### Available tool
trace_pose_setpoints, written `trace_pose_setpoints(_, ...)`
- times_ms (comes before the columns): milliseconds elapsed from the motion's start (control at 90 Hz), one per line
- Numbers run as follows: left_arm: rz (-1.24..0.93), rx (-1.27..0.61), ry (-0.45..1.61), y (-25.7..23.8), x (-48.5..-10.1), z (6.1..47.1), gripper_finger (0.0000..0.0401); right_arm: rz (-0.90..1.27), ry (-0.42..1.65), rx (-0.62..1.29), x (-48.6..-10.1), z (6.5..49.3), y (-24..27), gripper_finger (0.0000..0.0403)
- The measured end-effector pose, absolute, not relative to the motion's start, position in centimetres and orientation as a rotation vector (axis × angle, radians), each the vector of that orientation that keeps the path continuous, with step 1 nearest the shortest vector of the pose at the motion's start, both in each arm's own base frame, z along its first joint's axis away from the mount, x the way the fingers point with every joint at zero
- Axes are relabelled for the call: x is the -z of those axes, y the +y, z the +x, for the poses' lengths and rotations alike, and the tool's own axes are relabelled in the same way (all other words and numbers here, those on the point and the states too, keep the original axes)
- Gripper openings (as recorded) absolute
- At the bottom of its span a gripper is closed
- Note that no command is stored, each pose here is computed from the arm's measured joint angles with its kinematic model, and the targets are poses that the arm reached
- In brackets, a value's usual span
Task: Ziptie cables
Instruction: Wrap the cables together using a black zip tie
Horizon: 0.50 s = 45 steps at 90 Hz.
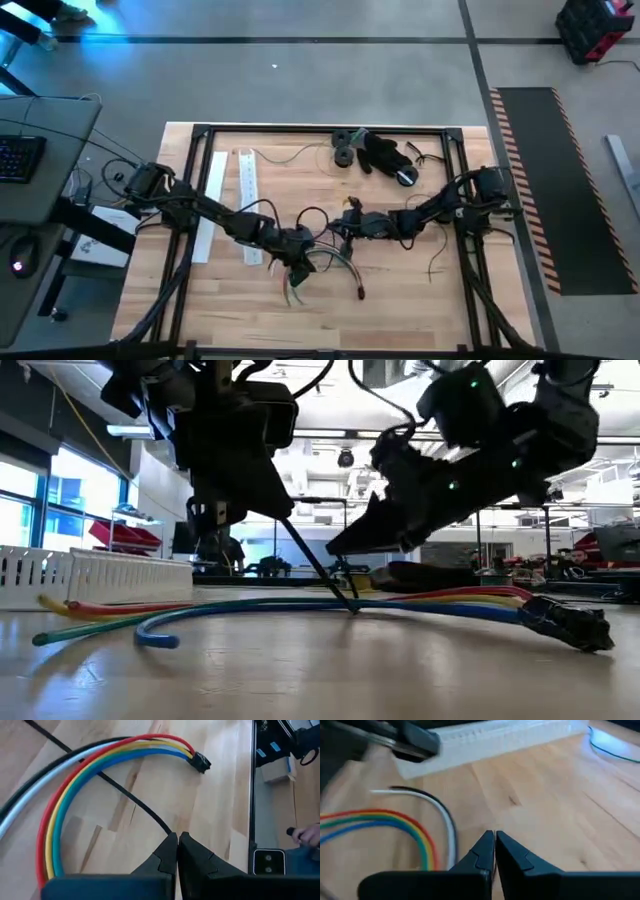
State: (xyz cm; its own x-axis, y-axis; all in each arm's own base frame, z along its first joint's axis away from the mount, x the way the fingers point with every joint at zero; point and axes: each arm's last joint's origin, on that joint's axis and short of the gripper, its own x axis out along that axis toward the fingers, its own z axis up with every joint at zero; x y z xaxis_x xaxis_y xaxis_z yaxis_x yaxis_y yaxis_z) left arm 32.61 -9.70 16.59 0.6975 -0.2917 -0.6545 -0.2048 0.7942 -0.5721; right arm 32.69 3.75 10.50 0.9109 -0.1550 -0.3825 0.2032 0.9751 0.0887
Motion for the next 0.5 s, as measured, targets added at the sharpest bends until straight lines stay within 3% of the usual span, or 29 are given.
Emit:
trace_pose_setpoints(233,-0.671,0.022,0.750,-9.0,-16.9,33.1,0.0000,0.116,0.232,0.203,-12.2,33.5,2.3,0.0000)
trace_pose_setpoints(500,-0.633,-0.067,0.721,-8.8,-16.5,33.2,0.0000,0.094,0.216,0.186,-12.9,34.4,1.4,0.0000)
